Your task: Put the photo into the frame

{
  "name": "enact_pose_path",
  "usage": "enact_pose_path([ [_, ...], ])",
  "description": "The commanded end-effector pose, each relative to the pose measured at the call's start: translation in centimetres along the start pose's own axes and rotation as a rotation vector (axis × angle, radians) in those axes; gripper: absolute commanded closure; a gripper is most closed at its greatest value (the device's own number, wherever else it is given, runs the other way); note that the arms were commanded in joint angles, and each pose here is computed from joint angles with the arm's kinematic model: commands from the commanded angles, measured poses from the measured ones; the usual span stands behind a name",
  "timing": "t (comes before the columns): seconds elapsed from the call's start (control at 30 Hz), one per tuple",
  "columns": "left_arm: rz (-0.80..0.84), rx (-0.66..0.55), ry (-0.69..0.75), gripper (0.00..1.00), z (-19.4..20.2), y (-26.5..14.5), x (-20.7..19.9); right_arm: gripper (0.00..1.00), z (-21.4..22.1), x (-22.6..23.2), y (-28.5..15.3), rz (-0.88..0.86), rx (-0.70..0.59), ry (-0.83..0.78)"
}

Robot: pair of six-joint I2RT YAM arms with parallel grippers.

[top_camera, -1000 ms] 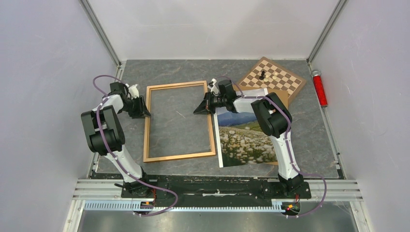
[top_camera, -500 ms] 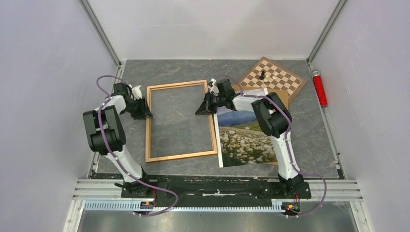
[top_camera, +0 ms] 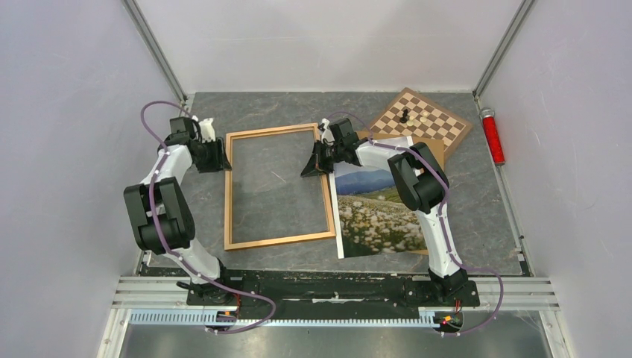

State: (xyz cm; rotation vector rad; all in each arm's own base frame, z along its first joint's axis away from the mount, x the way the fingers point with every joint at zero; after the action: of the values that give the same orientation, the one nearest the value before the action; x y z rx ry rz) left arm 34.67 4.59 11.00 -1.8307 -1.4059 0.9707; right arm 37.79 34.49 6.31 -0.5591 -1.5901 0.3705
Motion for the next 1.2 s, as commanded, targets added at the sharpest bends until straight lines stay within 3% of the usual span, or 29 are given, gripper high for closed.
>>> enact_pose_path([
  [0.0, -0.052, -0.104, 0.106, 0.45, -3.6, -2.7, -1.5, 1.00, -0.8, -0.5, 0.1, 0.057, -0.037, -0.043],
  [0.3, 0.049, -0.074, 0.294, 0.45, -4.9, -0.4, -9.4, 1.00, -1.1, -0.5, 0.0, 0.068, -0.045, -0.054],
  [0.67, 0.227, -0.006, 0.389, 0.45, -3.8, 5.0, -17.9, 1.00, -0.9, -1.1, 0.1, 0.098, -0.056, -0.059],
  [1.17, 0.237, -0.011, 0.415, 0.45, -1.6, 5.3, -18.9, 1.00, -0.3, -1.9, 0.7, 0.116, -0.056, -0.066],
])
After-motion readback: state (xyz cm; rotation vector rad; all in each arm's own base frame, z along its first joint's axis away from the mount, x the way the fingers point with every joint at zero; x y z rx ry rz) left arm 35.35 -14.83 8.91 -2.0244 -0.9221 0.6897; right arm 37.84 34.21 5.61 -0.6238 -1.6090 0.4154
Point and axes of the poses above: each gripper's point midway between its finger pads, its own y axis out along the fingers, its own x axis along the line the jaws close on, z = x × y, the point moved 5 cm from there along -y, back along the fingers, and after that the axes turned 8 degrees about y, right-handed, at the moved point
